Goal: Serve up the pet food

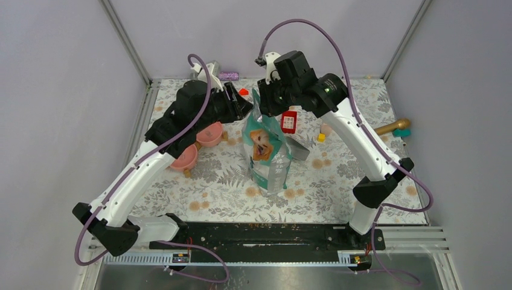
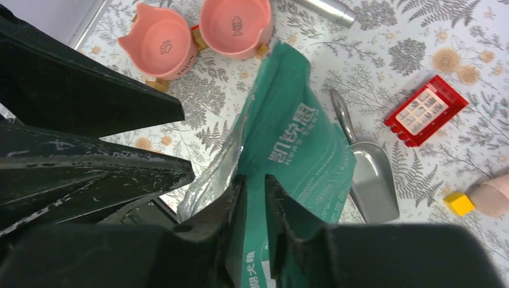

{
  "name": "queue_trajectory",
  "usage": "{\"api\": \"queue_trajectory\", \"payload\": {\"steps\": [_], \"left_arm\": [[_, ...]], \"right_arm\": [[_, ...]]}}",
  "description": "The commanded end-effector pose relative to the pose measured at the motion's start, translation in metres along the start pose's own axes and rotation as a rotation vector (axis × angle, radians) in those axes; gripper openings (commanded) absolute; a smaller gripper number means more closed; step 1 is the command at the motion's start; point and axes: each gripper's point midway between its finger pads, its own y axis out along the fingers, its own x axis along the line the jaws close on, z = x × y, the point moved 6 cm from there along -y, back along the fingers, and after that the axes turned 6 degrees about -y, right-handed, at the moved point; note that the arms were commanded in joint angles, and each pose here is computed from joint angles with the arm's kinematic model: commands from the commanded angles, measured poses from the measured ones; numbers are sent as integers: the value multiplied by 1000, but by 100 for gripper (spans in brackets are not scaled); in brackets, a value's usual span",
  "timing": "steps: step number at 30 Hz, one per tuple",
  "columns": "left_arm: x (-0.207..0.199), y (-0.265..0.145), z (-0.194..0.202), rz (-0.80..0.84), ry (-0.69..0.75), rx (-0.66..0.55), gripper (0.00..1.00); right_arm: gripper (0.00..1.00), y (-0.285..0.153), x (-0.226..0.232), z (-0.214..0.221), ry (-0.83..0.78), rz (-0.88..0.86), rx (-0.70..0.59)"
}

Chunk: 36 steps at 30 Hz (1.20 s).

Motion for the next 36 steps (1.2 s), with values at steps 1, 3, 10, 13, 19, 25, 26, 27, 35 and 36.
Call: {"api": "queue_trajectory", "payload": {"steps": [1,3,10,13,19,25,26,27,35,36], "left_arm": [[-12,2,-17,36,11,-52,45],[-14,5,-13,51,10,-26,42],[-13,14,-10,48,8,-5,36],[-12,16,-9,42,7,-1,20],[-10,20,-5,42,3,18,0],[-12,22,-4,53,-5,24,0],[-11,23,-4,52,-8,25,0],[-12,23,-4,54,-7,25,0],[-13,27,-1,67,-26,38,0],[-13,27,-1,69,-30,40,0]], "right_arm": [[29,-33,0,-16,54,49,-110],[33,-36,0,-17,63,51,-118],[44,-43,0,-22,87,62,-153],[46,-43,3,-25,88,42,-165],[48,-28,4,-31,91,23,-159],[48,-11,2,-37,101,40,-149],[48,-8,2,-36,100,40,-142],[48,-5,1,-36,103,48,-136],[32,15,-2,-29,108,53,-74],[24,16,0,-29,113,39,-71]]}}
